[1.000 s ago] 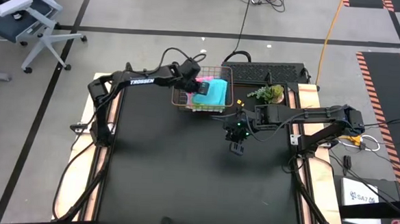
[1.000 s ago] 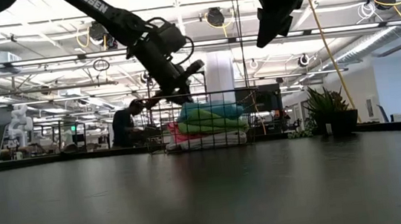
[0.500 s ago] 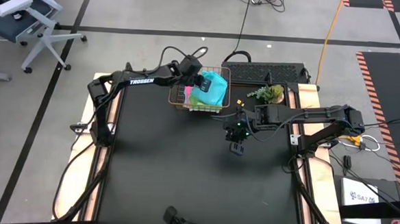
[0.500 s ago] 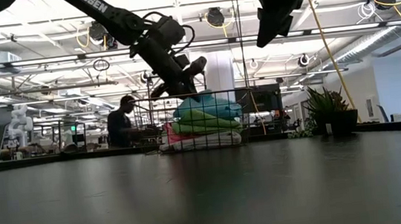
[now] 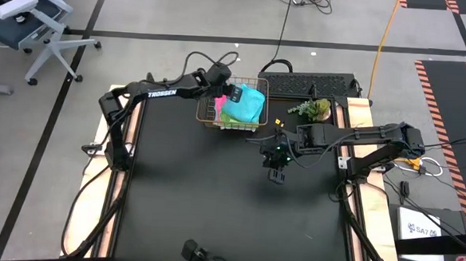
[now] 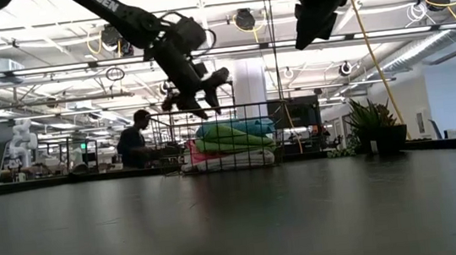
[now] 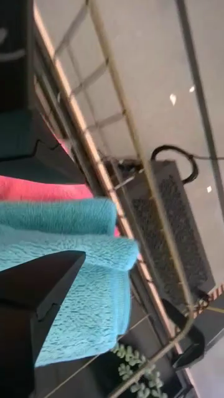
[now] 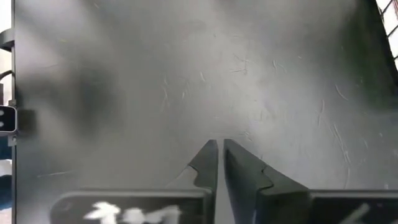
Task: Fold microfiber towels
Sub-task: Put the blue microfiber cloth into the wire basket
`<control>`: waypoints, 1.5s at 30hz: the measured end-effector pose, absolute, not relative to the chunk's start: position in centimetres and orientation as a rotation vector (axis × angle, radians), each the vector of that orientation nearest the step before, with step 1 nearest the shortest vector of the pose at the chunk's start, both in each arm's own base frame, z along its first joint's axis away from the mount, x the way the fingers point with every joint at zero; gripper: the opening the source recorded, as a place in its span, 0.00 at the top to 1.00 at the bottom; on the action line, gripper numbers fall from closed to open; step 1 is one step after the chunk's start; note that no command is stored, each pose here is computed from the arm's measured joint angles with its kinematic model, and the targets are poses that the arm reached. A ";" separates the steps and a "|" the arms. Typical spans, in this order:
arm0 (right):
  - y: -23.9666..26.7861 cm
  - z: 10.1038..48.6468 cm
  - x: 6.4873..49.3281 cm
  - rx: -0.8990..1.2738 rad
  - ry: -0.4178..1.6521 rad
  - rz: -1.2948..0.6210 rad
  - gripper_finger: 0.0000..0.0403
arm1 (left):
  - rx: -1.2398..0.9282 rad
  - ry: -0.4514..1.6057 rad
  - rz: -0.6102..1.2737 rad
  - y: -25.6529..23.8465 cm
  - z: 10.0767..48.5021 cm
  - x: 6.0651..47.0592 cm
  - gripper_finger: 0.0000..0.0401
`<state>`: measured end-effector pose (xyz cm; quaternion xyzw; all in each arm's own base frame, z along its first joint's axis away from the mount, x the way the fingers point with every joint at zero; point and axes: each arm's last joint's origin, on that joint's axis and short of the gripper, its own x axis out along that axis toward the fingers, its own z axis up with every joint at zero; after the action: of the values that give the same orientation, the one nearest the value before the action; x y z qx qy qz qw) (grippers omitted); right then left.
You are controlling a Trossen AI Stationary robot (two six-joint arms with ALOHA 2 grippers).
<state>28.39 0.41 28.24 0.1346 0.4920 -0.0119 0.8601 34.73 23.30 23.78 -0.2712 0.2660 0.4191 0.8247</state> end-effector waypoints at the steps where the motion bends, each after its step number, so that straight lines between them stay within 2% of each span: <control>1: 0.4 28.2 28.4 0.282 1.034 -0.026 0.97 | -0.566 0.564 0.898 23.2 24.3 34.4 0.54; 5: 0.4 28.2 28.4 0.282 1.035 -0.027 0.99 | -0.568 0.585 0.843 22.1 26.4 33.4 0.54; 10: 0.4 28.3 28.4 0.274 1.027 -0.028 0.99 | -0.657 0.683 0.799 20.7 26.0 33.1 0.57; 15: 0.4 28.3 28.5 0.268 1.019 -0.027 1.00 | -0.651 0.696 0.658 19.5 25.0 34.9 0.71; 25: 0.3 28.3 28.5 0.269 1.015 -0.030 1.00 | -0.653 0.802 0.668 19.5 21.7 36.0 0.98; 34: 0.3 28.3 28.5 0.267 1.015 -0.028 1.00 | -0.690 1.034 0.789 18.4 20.6 34.1 0.99; 40: 0.3 28.3 28.6 0.253 1.012 -0.020 1.00 | -0.660 0.892 0.780 17.8 22.9 34.7 0.96; 45: 0.3 28.4 28.6 0.253 1.006 -0.018 1.00 | -0.640 0.823 0.761 16.9 25.5 34.3 0.98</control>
<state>28.62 0.35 28.35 0.1209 0.4807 -0.0087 0.8685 34.32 16.91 25.51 -0.2981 0.3834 0.3546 0.7990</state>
